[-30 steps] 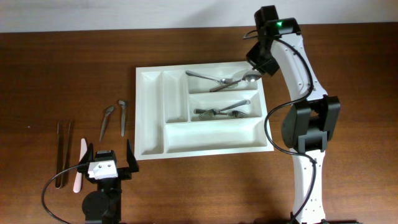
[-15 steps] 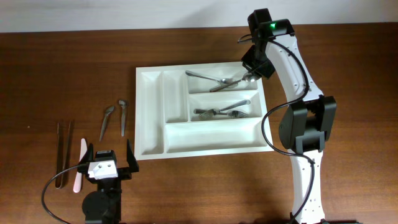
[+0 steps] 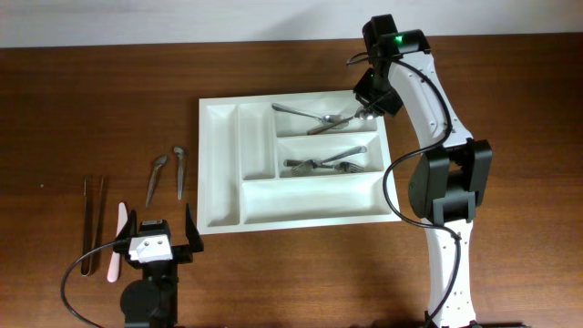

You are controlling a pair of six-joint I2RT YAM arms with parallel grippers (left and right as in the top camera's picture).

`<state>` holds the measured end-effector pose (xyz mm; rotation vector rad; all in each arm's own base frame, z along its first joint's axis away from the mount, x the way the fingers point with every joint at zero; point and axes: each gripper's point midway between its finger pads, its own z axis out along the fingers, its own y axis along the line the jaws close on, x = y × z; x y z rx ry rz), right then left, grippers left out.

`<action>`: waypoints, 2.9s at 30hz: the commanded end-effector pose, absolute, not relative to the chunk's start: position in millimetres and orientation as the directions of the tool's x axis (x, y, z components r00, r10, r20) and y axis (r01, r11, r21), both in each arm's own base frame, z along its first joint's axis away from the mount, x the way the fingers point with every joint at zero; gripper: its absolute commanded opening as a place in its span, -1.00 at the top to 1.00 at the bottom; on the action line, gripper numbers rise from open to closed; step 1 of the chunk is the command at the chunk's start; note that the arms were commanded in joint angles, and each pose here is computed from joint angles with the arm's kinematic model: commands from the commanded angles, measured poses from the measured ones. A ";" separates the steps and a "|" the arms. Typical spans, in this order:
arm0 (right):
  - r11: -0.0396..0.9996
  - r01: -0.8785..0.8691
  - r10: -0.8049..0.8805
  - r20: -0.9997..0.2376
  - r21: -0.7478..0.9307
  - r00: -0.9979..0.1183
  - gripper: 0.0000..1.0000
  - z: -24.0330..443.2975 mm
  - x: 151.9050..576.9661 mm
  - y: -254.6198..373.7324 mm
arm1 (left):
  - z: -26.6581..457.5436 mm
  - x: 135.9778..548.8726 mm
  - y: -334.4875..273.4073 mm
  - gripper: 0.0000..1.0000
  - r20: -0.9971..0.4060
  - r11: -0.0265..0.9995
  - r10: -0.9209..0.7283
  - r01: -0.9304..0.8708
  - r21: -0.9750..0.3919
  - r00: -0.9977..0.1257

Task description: Pack container

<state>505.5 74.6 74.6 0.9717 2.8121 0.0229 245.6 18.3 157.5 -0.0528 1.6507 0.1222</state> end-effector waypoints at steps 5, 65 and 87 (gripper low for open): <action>0.794 0.605 0.608 -0.113 0.062 -0.786 0.71 53.0 501.9 75.8 | 157.3 245.1 20.0 -0.99 -0.995 0.992 0.050 -0.114 0.060 -0.084; 0.737 0.673 0.647 -0.227 -0.058 -0.728 -0.97 141.2 462.1 -168.0 | 172.0 245.7 16.3 -0.98 -0.999 0.995 0.033 -0.095 0.036 -0.030; 0.737 0.673 0.647 -0.218 -0.069 -0.731 -0.98 140.0 459.2 -168.0 | 186.9 233.8 14.9 -0.98 -0.660 0.992 -0.120 -0.115 -0.051 -0.742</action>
